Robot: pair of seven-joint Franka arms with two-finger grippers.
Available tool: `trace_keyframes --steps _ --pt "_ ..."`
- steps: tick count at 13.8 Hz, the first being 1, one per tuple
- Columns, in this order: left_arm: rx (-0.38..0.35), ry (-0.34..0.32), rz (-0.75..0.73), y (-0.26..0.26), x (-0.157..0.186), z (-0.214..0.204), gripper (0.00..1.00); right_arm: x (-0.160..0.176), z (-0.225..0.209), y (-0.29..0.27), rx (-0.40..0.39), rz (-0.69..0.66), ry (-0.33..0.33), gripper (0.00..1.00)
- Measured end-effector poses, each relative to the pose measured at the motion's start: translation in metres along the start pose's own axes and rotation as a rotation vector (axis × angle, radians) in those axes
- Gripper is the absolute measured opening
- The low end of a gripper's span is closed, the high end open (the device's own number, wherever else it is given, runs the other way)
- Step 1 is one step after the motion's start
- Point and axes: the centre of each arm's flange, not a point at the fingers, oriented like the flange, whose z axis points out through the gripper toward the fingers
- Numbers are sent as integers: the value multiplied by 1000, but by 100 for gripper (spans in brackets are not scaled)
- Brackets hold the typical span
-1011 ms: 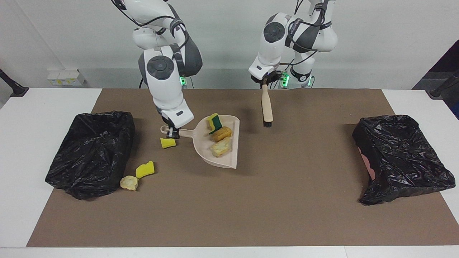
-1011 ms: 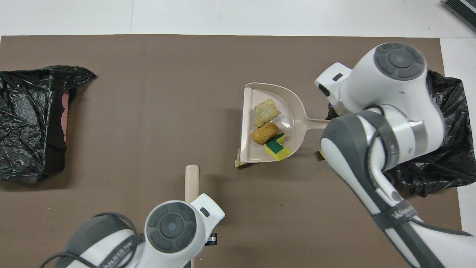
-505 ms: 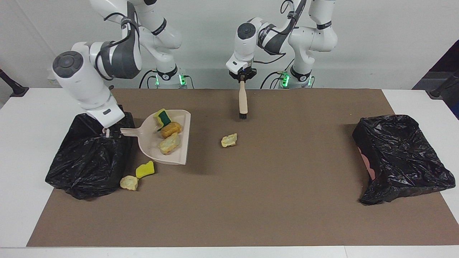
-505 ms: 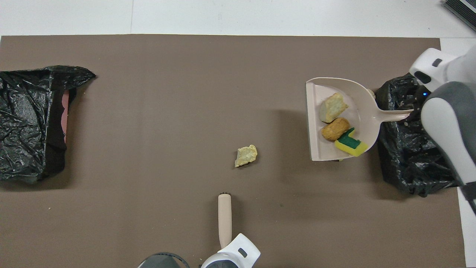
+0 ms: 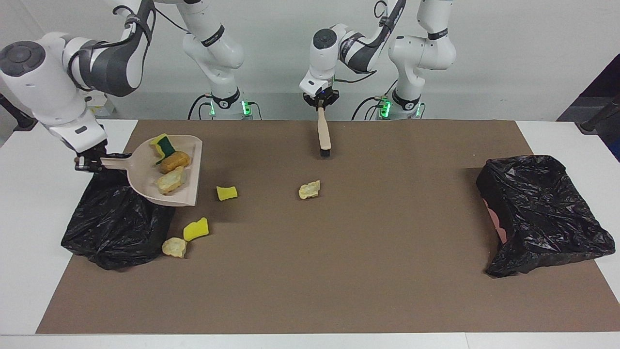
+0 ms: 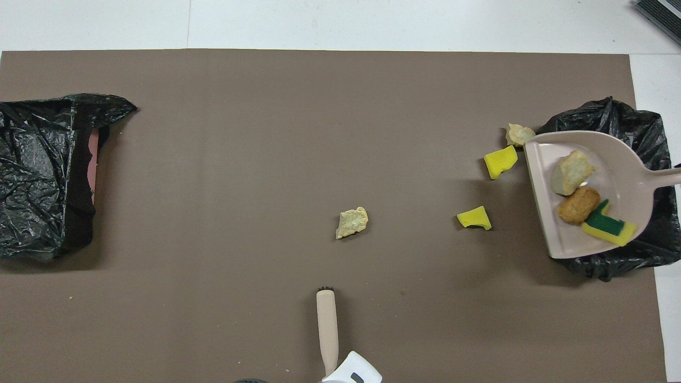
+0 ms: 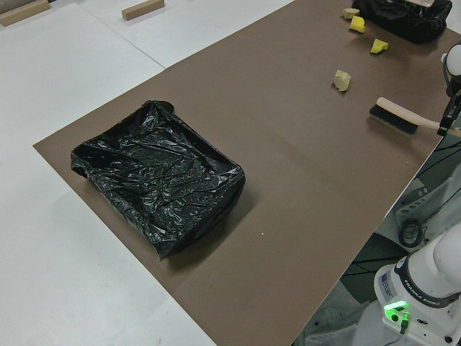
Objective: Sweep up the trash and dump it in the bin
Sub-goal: 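Tilt the dustpan over the trash bag with the right gripper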
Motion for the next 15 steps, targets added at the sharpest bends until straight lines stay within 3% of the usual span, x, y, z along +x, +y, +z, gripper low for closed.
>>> trace_keyframes --steps 2,5,8,10,12,15 --pt "1 -8 2 1 0 4 26 -27 -1 -8 2 6 -120 32" --pt "2 -27 12 5 -1 14 26 -61 2 -8 -95 34 -254 32" --pt "5 -41 12 6 0 20 28 -67 12 -7 -137 196 -369 32" --pt "2 -48 18 7 3 20 44 -61 18 -5 -134 254 -417 32" --pt "-33 -41 15 6 19 4 67 -52 21 -2 -115 295 -482 32" --pt "-105 23 60 -13 83 -54 99 -23 9 4 -56 302 -600 32"
